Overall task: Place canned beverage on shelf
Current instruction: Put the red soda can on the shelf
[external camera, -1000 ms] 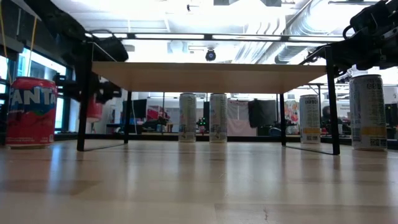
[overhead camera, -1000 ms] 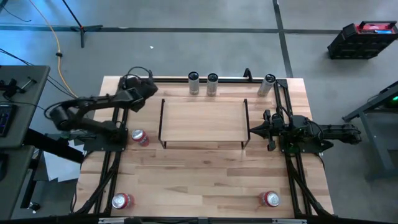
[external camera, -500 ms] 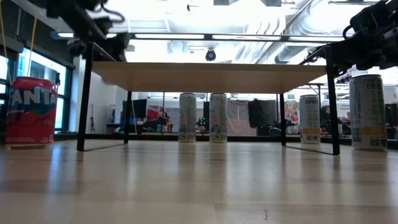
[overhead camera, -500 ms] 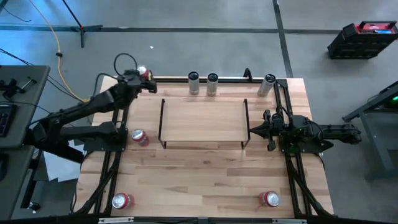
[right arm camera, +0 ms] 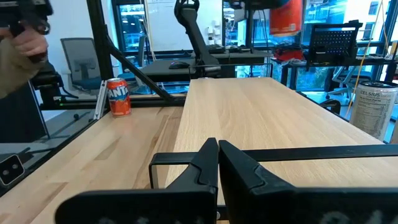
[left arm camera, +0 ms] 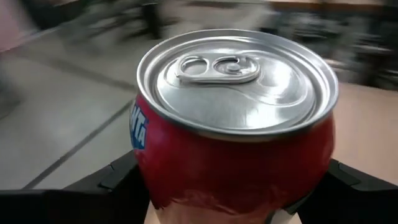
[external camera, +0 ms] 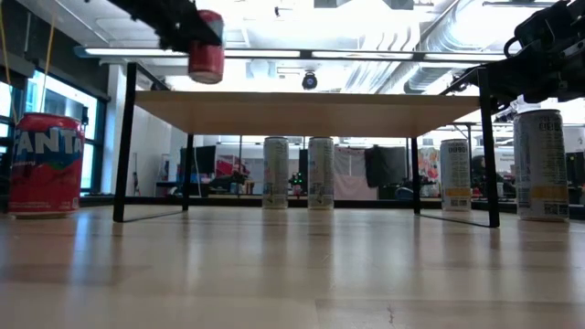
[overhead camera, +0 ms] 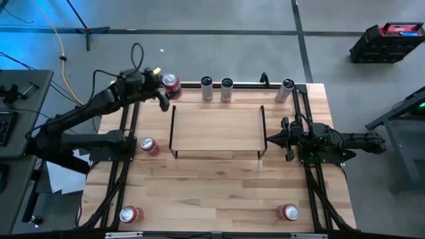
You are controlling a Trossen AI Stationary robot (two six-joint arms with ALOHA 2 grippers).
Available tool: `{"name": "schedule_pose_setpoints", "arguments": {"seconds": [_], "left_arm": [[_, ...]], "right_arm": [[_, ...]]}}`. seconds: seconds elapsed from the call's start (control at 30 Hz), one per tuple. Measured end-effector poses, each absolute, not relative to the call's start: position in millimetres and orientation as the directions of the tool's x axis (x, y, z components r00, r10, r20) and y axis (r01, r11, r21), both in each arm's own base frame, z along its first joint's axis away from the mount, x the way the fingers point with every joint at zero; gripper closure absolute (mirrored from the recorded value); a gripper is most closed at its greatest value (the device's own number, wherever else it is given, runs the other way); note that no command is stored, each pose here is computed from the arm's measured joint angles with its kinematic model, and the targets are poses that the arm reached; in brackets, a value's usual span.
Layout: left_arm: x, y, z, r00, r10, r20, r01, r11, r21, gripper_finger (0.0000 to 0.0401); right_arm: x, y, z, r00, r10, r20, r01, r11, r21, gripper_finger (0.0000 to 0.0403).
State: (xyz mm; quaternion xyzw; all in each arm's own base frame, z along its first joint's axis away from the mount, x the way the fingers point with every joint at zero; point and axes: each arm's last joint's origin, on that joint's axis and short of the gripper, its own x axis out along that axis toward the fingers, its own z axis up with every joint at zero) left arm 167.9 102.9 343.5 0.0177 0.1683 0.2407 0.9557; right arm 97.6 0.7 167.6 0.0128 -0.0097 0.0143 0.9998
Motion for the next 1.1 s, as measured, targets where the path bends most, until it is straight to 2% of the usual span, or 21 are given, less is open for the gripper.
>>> {"name": "schedule_pose_setpoints", "arguments": {"seconds": [0.1,0.33,0.4,0.53,0.7,0.77,1.1], "left_arm": [[175.6,102.3,341.7,0.894,0.321,-0.311,-0.295,0.947,0.129,0.0116],[183.0,106.5,328.0,0.926,0.073,-0.371,-0.040,0.995,0.096,0.0116],[184.8,114.3,325.2,0.931,0.041,-0.362,-0.016,0.997,0.071,0.0116],[189.5,133.6,313.8,0.919,0.058,-0.390,-0.045,0.998,0.042,0.0116],[197.5,139.6,306.5,0.931,-0.106,-0.351,0.100,0.994,-0.034,0.0116],[200.5,139.0,304.5,0.928,-0.118,-0.354,0.107,0.993,-0.050,0.0116],[211.9,122.1,284.3,0.911,-0.015,-0.412,0.005,1.000,-0.025,0.0116]], "right_arm": [[97.6,0.7,167.6,0.999,0.029,0.020,-0.029,0.999,0.026,0.0402],[97.6,0.7,167.6,0.999,0.029,0.020,-0.029,0.999,0.025,0.0402],[97.6,0.7,167.7,0.999,0.028,0.020,-0.029,0.999,0.025,0.0402],[97.6,0.7,167.6,0.999,0.028,0.020,-0.029,0.999,0.025,0.0402],[97.6,0.7,167.5,0.999,0.028,0.019,-0.029,0.999,0.025,0.0402],[97.6,0.7,167.6,0.999,0.028,0.020,-0.029,0.999,0.026,0.0402],[97.6,0.7,167.6,0.999,0.028,0.020,-0.029,0.999,0.026,0.0402]]}}
